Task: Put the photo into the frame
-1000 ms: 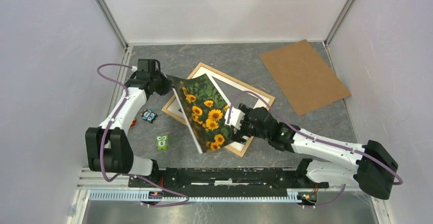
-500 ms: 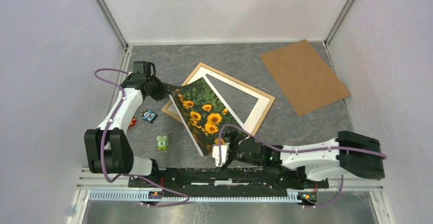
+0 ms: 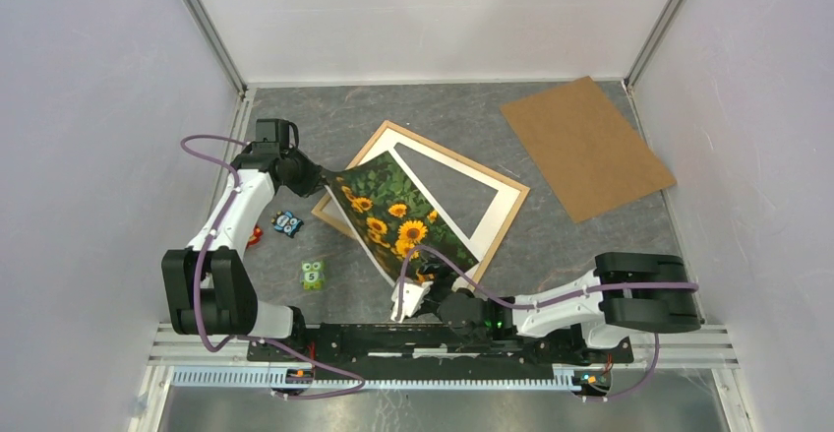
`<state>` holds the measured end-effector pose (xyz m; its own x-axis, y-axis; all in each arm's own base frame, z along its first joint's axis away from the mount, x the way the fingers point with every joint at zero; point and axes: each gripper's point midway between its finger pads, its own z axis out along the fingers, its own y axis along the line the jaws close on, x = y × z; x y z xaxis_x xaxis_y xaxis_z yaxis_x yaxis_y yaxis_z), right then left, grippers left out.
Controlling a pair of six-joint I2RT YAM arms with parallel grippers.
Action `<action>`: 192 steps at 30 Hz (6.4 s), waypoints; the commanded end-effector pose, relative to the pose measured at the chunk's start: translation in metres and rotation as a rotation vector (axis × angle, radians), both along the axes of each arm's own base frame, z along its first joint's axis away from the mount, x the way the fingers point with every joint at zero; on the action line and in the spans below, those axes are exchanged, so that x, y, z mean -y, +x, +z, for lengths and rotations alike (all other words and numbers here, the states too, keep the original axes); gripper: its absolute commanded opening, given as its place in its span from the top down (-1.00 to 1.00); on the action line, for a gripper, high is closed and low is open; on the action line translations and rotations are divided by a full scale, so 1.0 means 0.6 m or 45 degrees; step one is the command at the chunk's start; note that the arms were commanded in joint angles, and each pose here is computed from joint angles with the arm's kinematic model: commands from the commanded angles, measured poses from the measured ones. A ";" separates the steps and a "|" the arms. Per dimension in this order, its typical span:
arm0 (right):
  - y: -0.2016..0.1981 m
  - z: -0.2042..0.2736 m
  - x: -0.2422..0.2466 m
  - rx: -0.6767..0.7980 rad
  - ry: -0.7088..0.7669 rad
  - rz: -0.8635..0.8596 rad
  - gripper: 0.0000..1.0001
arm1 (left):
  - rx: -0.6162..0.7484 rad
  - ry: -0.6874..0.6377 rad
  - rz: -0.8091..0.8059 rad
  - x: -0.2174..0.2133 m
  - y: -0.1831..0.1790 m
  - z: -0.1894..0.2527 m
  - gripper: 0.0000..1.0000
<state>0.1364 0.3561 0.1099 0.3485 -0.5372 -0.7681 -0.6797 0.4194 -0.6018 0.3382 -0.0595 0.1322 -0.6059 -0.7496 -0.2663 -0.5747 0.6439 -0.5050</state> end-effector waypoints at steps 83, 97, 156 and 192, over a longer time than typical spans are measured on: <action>0.358 -0.049 0.304 -1.554 1.259 -0.853 1.00 | 0.606 0.466 -0.544 0.090 0.044 0.196 -1.00; 0.366 -0.051 0.298 -1.519 1.250 -0.836 1.00 | 0.599 0.454 -0.552 0.093 0.042 0.189 -1.00; 0.374 -0.008 0.548 -0.841 0.518 -1.489 -0.96 | 0.795 0.319 -0.870 0.246 -0.053 0.213 -0.99; 0.499 0.059 0.684 -0.810 0.591 -1.654 -0.97 | 0.791 0.147 -1.184 0.367 -0.113 0.176 -1.00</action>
<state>0.3830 -0.0020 0.0847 -0.7342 0.1691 -0.6575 0.1132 0.9854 0.1270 0.2751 -0.2685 0.2219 -0.6445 -0.0164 -0.7644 0.4606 0.7897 -0.4053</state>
